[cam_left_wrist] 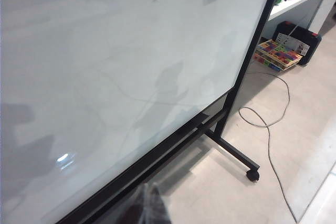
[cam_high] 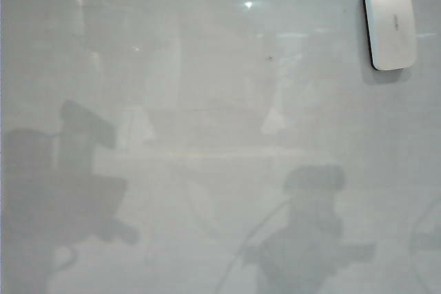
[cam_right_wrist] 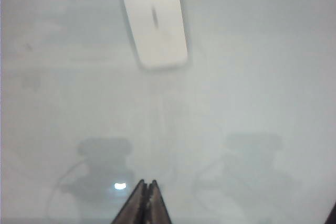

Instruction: Grab the whiteboard eraser that is attached to the surface of the whiteboard and use it to clean the writing on the whiteboard.

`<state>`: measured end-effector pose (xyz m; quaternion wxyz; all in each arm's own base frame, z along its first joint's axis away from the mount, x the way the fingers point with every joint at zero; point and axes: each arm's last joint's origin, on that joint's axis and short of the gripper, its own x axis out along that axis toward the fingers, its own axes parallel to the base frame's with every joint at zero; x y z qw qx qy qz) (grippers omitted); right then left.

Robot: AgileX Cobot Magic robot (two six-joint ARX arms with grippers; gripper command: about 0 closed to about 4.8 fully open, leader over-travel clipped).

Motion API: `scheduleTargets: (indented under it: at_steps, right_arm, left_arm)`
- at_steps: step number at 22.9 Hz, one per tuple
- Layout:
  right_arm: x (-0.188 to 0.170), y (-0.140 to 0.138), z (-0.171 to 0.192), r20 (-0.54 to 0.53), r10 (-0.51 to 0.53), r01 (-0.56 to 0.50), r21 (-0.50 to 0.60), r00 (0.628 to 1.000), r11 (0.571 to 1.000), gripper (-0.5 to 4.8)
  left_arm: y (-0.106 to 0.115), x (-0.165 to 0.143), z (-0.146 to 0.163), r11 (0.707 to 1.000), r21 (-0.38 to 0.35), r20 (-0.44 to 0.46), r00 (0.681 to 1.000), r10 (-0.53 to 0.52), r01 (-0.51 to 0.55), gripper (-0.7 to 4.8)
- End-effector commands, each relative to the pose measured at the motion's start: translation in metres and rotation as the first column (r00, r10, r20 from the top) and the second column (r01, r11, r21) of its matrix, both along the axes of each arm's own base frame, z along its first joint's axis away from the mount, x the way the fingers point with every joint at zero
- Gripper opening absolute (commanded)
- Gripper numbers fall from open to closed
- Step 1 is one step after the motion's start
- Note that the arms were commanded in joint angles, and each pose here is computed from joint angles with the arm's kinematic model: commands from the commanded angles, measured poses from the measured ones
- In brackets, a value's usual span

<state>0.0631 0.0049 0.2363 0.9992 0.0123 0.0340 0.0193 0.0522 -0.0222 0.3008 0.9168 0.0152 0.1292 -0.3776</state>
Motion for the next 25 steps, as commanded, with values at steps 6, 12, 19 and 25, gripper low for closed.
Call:
scheduleTargets:
  at_steps: [6,12,19,25]
  right_arm:
    - [0.020,0.003,-0.036,0.004,0.016,-0.017,0.213,1.000,0.977,-0.05]
    - [0.028,0.004,-0.068,-0.090,0.012,0.002,0.162,0.996,0.987,-0.05]
    - [0.030,0.004,-0.087,-0.148,0.016,-0.025,-0.060,0.989,0.998,-0.05]
    - [0.030,-0.002,-0.086,-0.141,-0.081,0.069,-0.090,0.987,0.994,-0.05]
  left_arm:
    - [0.000,-0.002,0.001,1.000,0.001,0.015,1.000,-0.002,0.002,-0.03]
    - [0.000,-0.002,0.001,1.000,0.001,0.015,1.000,-0.002,0.002,-0.03]
    - [0.000,-0.002,0.001,1.000,0.001,0.015,1.000,-0.002,0.002,-0.03]
    - [0.000,-0.002,0.001,1.000,0.001,0.015,1.000,-0.002,0.002,-0.02]
